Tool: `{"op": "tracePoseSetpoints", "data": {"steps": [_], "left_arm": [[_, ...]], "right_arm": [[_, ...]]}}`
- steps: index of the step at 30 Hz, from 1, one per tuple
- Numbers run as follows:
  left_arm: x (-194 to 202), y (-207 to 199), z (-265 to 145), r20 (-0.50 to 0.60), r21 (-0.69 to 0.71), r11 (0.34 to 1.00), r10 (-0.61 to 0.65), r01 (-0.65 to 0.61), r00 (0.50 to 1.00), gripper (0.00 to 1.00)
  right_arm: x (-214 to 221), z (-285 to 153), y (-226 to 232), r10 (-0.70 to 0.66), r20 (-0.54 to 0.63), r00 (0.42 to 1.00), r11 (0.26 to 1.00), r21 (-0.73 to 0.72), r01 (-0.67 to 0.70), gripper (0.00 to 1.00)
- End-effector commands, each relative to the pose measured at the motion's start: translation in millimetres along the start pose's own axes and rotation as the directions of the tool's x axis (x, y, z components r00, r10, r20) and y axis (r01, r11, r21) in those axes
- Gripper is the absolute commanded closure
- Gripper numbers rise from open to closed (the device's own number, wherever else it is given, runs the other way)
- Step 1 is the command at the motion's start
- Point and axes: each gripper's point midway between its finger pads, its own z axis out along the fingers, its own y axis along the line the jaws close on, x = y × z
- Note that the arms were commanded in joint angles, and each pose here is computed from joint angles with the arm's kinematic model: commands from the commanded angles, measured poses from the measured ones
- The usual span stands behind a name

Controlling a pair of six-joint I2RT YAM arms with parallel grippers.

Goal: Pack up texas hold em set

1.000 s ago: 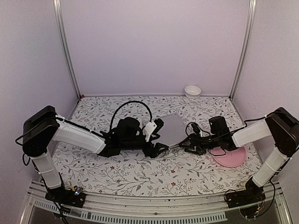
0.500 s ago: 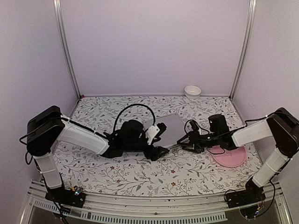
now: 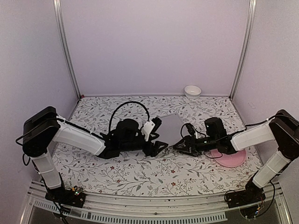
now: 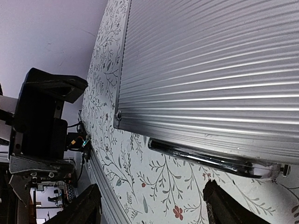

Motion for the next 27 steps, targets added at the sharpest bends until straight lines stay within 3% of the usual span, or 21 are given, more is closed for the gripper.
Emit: {"op": "tracePoseSetpoints", "data": {"steps": [1,14,22,27], "left_arm": [[-21.5,4.7,-6.7,0.077,0.019,0.996,-0.086,0.084,0.993,0.31],[-3.6,4.4,12.2,0.008,0.044,0.991,-0.127,0.126,0.992,0.53],[27.8,10.1,15.2,-0.065,0.019,0.985,-0.173,0.174,0.983,0.66],[37.7,13.1,13.5,-0.081,-0.001,0.979,-0.202,0.203,0.976,0.7]], "right_arm": [[0.5,8.0,-12.4,-0.001,0.031,1.0,0.998,0.07,-0.001,0.24],[-0.5,25.9,-34.5,-0.045,0.018,0.999,0.988,0.15,0.042,0.24],[0.2,29.0,-41.6,-0.082,0.023,0.996,0.979,0.189,0.077,0.24],[1.6,31.2,-46.0,-0.086,0.018,0.996,0.976,0.203,0.081,0.24]]}}
